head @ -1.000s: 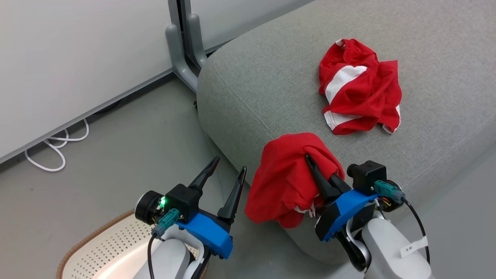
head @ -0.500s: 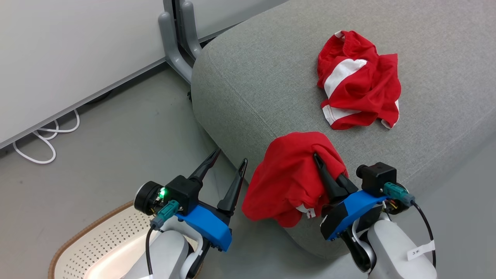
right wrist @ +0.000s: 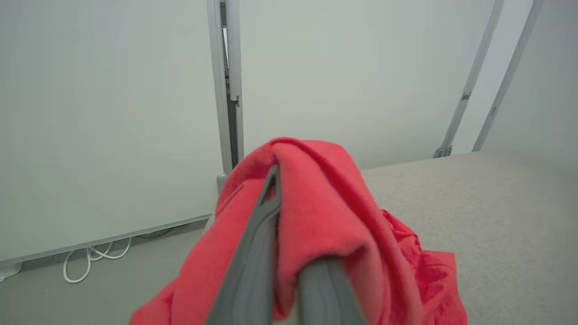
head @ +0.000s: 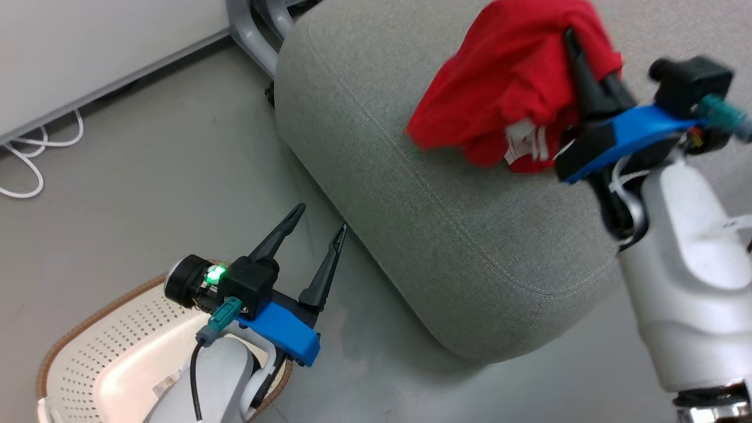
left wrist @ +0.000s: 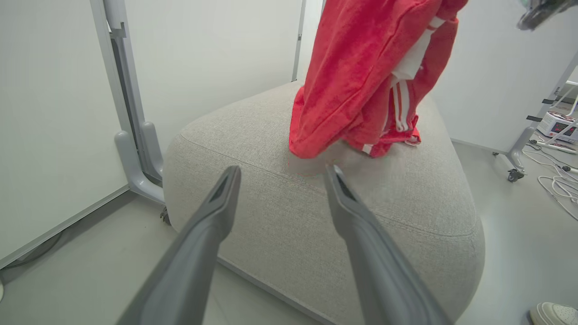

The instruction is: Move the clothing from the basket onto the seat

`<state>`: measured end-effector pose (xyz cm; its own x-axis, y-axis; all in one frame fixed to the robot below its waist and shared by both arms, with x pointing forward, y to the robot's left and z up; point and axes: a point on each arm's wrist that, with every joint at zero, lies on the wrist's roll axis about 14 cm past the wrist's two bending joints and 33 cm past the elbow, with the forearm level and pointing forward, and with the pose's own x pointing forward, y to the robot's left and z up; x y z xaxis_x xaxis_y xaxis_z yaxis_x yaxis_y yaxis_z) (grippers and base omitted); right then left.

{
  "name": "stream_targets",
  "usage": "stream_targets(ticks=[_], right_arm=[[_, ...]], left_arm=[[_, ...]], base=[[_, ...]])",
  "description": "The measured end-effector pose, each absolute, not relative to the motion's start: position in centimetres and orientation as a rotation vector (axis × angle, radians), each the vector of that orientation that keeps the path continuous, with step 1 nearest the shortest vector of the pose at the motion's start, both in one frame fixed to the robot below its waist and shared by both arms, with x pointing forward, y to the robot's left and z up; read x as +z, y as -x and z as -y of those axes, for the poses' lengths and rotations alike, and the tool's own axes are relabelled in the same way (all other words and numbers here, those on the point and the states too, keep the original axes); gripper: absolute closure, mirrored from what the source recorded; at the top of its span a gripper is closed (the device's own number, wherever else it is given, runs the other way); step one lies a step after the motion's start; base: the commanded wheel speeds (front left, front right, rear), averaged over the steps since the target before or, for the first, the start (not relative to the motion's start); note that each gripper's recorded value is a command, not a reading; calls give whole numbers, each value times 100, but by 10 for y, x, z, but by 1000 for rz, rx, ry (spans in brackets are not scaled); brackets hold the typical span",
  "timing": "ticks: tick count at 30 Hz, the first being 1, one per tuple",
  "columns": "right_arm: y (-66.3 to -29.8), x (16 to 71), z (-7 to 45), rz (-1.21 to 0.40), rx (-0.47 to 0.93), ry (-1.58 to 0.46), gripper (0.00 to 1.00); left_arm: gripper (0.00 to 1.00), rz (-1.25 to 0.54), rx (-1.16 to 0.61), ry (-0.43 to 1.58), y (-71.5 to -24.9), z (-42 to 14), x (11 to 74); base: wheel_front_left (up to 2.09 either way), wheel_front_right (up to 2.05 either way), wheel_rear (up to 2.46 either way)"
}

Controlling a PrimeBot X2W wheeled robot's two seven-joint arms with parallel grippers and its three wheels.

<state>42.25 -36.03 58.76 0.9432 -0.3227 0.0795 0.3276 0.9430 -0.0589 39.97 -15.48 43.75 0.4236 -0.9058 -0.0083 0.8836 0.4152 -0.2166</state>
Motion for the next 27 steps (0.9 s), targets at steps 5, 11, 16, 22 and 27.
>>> stream_targets(ticks=[5, 11, 16, 22, 27], right_arm=[[-444, 626, 398, 141, -403, 112, 100], [-446, 667, 468, 248, -573, 156, 100], [-456, 636, 499, 199, -669, 132, 100], [-468, 565, 515, 83, -739, 72, 100], [-472, 497, 512, -58, -761, 39, 100]], left_arm=[[0, -110, -1122, 192, -419, 150, 425], [0, -90, -1139, 211, -436, 150, 412], [0, -98, -1133, 222, -449, 139, 396], [0, -111, -1129, 227, -460, 130, 378], [0, -143, -1124, 238, -462, 123, 360]], base=[[0, 0, 0], [0, 0, 0], [0, 0, 0], [0, 0, 0], [0, 0, 0]])
